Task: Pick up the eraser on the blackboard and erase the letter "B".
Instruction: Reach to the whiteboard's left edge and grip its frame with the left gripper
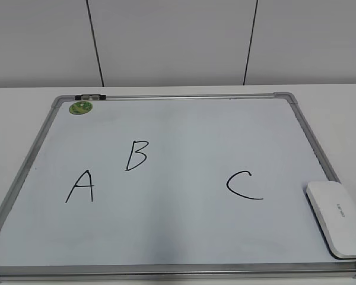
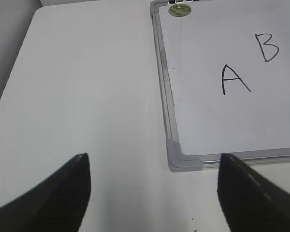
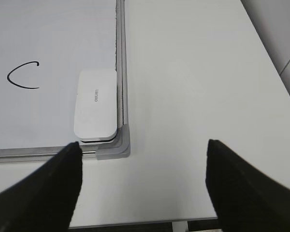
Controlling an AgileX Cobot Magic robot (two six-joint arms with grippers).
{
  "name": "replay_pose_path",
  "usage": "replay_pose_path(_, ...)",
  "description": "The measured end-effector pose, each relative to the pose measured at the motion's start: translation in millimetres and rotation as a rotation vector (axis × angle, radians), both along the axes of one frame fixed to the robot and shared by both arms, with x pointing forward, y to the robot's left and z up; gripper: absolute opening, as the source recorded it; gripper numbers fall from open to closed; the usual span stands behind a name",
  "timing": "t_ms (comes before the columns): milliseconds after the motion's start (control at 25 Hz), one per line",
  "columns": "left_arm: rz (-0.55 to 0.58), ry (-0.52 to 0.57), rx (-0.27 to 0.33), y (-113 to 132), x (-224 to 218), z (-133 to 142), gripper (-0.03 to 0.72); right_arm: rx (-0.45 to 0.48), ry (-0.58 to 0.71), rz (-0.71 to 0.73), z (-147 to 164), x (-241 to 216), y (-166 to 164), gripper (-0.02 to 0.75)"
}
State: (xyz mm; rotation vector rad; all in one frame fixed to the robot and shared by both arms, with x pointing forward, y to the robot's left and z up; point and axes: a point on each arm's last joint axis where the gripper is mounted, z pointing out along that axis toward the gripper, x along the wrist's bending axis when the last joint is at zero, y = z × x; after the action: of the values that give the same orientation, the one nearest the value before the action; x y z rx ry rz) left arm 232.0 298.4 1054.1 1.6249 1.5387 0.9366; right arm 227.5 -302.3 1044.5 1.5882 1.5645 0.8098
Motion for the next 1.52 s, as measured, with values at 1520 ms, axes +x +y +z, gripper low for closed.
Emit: replay_pose_path(1520, -0.001, 0.248, -0.06, 0.5, 142.3, 43.2, 0.589, 0.0, 0.0, 0.0, 0.0, 0.0, 0.0, 0.59)
